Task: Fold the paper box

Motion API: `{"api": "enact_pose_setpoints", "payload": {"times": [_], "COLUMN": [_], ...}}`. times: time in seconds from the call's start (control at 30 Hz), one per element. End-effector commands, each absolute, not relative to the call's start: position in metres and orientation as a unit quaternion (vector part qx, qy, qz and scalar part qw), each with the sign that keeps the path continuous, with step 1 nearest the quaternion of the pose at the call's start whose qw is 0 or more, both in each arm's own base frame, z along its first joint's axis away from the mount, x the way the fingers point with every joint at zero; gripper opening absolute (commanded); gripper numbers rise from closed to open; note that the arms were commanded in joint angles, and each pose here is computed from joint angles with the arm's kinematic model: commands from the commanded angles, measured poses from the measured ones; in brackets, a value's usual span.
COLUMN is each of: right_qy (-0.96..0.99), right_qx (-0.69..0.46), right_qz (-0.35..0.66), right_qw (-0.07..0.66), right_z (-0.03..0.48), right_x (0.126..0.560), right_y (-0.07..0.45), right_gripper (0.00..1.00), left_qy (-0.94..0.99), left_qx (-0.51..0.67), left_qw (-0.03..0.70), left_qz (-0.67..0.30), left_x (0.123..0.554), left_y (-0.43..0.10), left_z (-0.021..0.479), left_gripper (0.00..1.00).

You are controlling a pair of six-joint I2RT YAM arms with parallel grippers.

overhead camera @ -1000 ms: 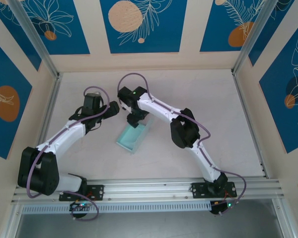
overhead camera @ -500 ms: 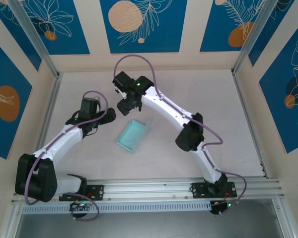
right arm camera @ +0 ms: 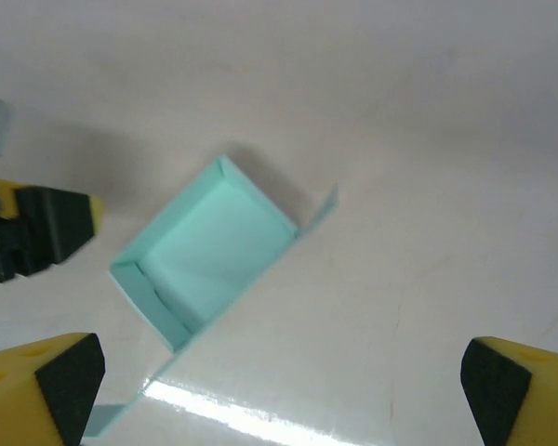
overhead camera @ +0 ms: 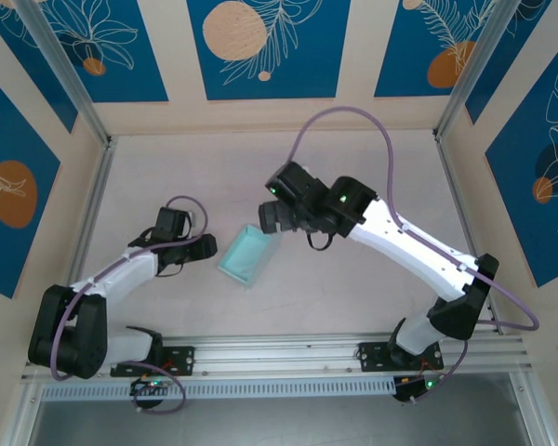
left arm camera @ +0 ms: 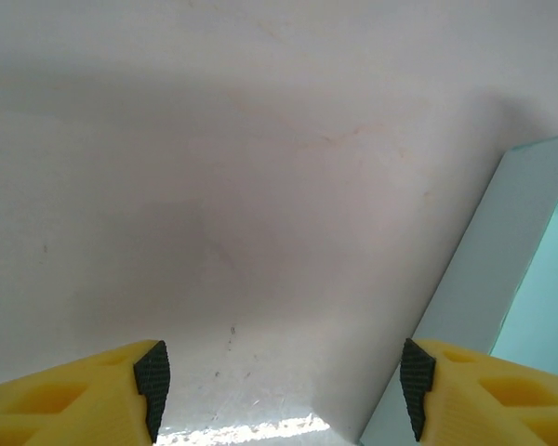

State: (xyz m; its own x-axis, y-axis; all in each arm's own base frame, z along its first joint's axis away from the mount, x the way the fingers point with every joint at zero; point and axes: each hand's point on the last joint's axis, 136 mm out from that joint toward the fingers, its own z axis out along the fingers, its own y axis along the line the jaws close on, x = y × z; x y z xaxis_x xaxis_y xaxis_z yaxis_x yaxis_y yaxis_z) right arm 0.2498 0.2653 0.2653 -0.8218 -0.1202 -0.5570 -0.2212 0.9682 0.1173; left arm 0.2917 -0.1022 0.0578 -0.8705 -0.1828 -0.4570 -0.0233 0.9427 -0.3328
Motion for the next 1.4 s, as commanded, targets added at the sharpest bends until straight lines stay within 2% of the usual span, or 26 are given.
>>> {"api": "enact_pose_setpoints", "payload": {"times": [0.0,0.37,0.57,0.77,0.87,1.03,1.37], "right_qy": [0.955,0.966,0.975,0.973,0.971,0.958,0.917], "right_qx": [-0.011,-0.029,-0.026,-0.067,-0.1,-0.16,-0.254], "right_qz": [0.149,0.158,0.128,0.144,0.142,0.168,0.249], "right_qw": [0.255,0.201,0.182,0.169,0.165,0.167,0.182], "right_z": [0.25,0.214,0.192,0.187,0.184,0.187,0.205], "right_x": [0.242,0.25,0.257,0.267,0.273,0.29,0.33], "right_y": [0.281,0.319,0.308,0.311,0.314,0.322,0.344], "right_gripper": [1.0,1.0,0.86,0.64,0.57,0.54,0.56], "left_qy": [0.947,0.954,0.954,0.95,0.945,0.936,0.919], "left_qx": [-0.047,-0.024,-0.013,-0.003,-0.003,-0.014,-0.013], "left_qw": [0.253,0.232,0.218,0.211,0.21,0.214,0.228], "left_qz": [-0.192,-0.189,-0.206,-0.231,-0.25,-0.278,-0.322], "left_x": [0.292,0.289,0.283,0.274,0.267,0.255,0.232], "left_y": [-0.114,-0.126,-0.141,-0.16,-0.169,-0.183,-0.228], "left_z": [0.056,0.037,0.032,0.034,0.037,0.043,0.051], "left_gripper": [0.65,0.57,0.53,0.51,0.5,0.48,0.46]}}
